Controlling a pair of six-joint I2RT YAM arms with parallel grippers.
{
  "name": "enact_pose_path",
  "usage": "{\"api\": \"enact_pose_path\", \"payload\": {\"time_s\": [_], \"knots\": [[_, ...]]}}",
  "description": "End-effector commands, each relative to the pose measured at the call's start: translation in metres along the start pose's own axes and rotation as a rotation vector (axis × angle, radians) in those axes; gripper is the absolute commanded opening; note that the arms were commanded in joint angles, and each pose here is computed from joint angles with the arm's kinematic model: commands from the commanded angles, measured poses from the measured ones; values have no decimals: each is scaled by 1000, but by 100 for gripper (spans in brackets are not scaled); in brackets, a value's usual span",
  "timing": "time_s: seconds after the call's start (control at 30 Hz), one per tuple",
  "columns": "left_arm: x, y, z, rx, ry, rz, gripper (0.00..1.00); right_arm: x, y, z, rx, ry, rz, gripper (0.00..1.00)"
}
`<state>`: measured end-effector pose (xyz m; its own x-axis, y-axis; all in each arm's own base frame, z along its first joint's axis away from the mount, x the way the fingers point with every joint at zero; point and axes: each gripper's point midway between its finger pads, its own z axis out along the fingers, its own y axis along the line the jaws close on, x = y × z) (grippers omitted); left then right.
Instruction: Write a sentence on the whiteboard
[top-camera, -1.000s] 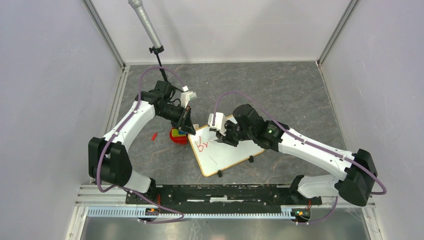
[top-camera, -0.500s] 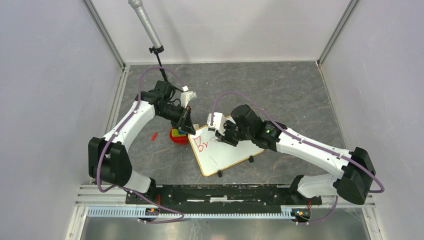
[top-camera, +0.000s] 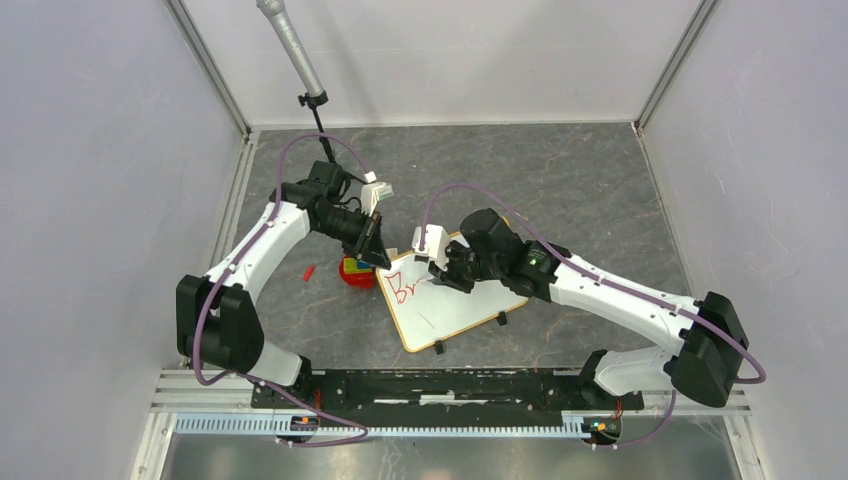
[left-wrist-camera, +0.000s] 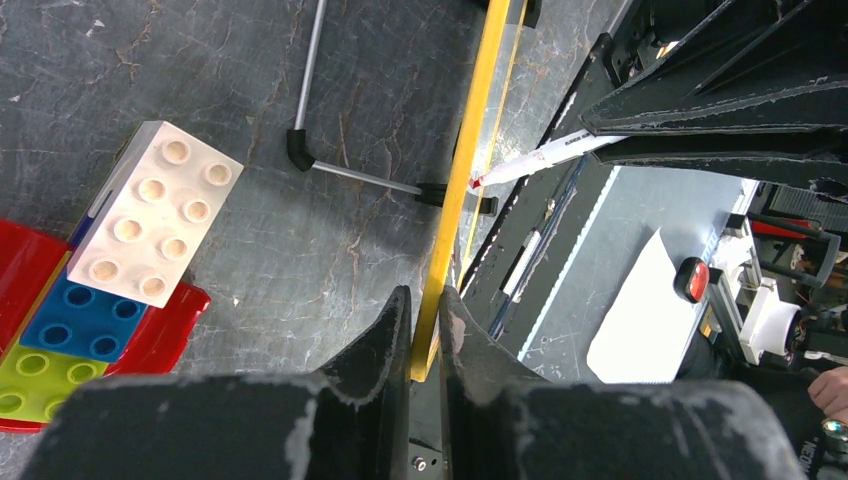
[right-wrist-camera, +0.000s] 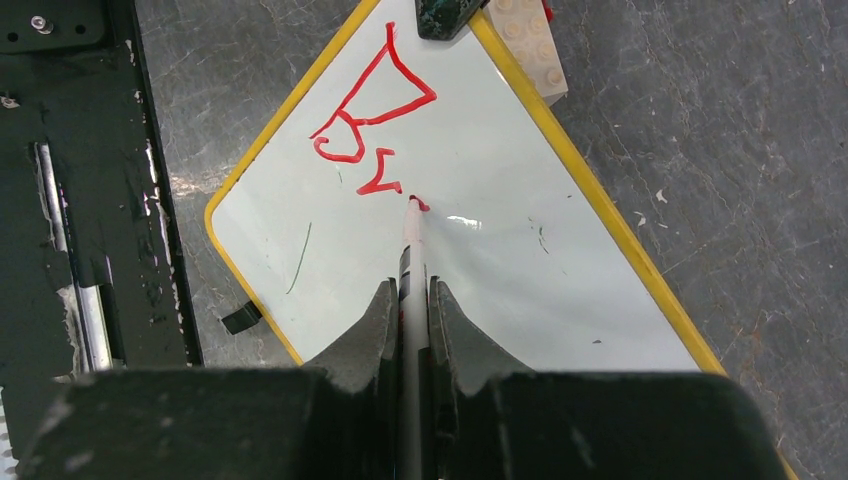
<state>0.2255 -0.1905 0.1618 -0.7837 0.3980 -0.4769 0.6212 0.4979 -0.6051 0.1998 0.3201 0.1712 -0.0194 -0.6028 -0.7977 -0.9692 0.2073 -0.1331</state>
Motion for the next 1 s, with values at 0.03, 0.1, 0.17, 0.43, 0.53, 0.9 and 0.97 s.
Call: {"api": "enact_pose_path", "payload": {"time_s": [0.03,0.1,0.17,0.43,0.53,0.9,0.97], "knots": [[-2,-3,-4,-16,-21,25,2,5,0,3,6,6,-10,0],[-2,-3,-4,-16,-19,22,2,10,3,3,-3,14,-13,0],[-3,-3,-4,-16,-20,24,2,12,5,2,-8,17,-18,0],[-2,-2,-4,-18,-19,23,2,13,3,0,6,27,-36,0],[-2,-2,-4,-19,-18,20,2,13,-2,-5,28,33,-43,0],[-2,-2,-4,-18,-19,21,2,-4,-19,-11,72,-6,-34,0],[-3,-2,-4,-18,-21,22,2,-8,-21,-11,74,-17,-32,0]]}}
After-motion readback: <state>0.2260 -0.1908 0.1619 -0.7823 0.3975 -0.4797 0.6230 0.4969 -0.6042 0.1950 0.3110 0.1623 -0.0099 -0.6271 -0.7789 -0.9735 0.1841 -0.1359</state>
